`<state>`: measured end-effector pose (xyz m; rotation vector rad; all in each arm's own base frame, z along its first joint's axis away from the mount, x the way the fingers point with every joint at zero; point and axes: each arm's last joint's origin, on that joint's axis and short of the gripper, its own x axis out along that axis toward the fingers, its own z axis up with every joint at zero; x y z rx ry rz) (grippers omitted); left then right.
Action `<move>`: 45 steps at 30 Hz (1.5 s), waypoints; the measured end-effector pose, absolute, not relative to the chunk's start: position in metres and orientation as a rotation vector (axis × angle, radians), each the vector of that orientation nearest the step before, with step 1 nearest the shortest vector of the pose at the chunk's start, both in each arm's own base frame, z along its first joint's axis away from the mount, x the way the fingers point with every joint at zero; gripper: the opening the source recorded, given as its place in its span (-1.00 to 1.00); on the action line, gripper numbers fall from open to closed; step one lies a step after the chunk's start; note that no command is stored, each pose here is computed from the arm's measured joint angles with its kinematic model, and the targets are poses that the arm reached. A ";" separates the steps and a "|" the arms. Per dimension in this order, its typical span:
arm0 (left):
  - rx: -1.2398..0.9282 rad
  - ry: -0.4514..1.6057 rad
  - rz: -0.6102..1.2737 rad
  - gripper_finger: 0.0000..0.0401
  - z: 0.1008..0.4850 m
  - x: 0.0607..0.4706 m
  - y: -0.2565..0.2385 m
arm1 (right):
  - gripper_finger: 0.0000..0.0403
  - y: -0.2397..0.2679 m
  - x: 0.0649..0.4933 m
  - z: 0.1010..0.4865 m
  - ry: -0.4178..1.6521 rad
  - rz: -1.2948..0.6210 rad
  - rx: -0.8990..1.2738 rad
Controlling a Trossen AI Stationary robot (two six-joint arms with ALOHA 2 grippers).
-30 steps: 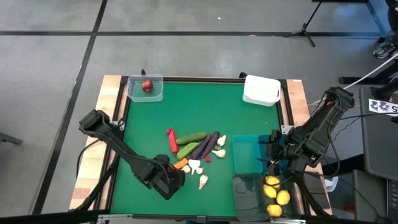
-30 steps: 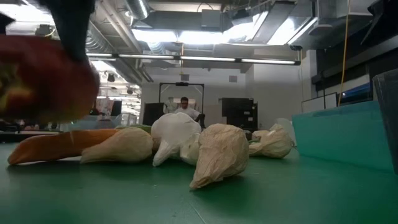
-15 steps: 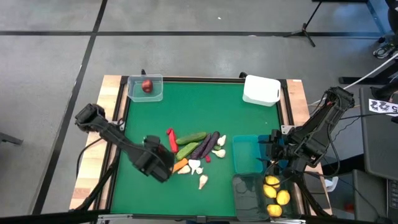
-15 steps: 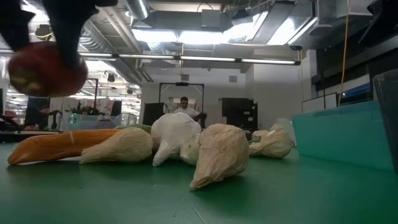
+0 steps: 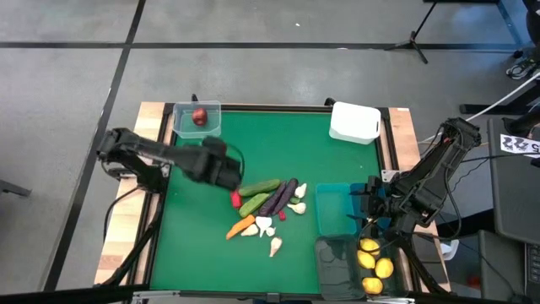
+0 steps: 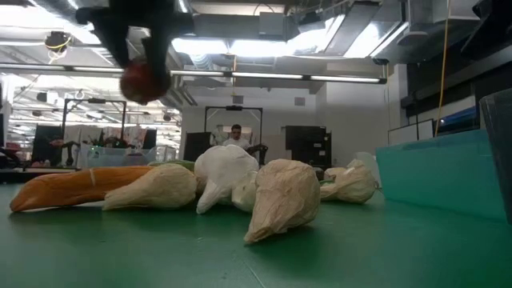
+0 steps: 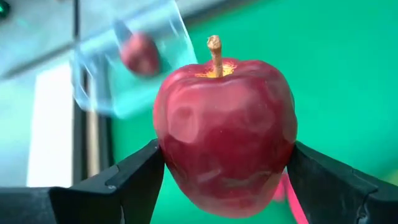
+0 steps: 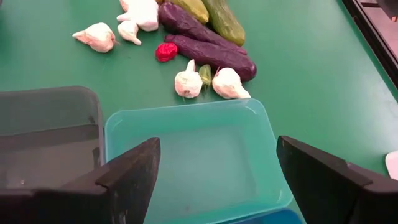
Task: Sort produce into baskets
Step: Put the apple into the transparent bin
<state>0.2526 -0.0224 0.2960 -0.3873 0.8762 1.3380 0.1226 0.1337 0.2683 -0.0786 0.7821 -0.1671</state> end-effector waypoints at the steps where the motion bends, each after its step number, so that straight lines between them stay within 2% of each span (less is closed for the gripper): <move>1: -0.361 0.867 1.350 0.50 0.300 0.251 -0.012 | 0.58 0.134 0.123 0.268 0.777 -0.171 -0.081; 10: -0.269 0.686 1.475 0.50 0.345 0.214 0.072 | 0.58 0.132 0.124 0.270 0.717 -0.214 -0.102; 15: -0.303 0.608 1.549 0.50 0.347 0.190 0.102 | 0.58 0.133 0.124 0.270 0.708 -0.214 -0.095; 31: -0.503 0.716 1.677 0.50 0.256 0.148 0.153 | 0.58 0.134 0.125 0.271 0.707 -0.208 -0.077; 39: -0.607 0.680 1.651 0.50 0.227 0.139 0.162 | 0.58 0.134 0.125 0.271 0.703 -0.210 -0.073; 45: -0.649 0.708 1.707 0.50 0.211 0.128 0.162 | 0.58 0.134 0.125 0.271 0.700 -0.209 -0.069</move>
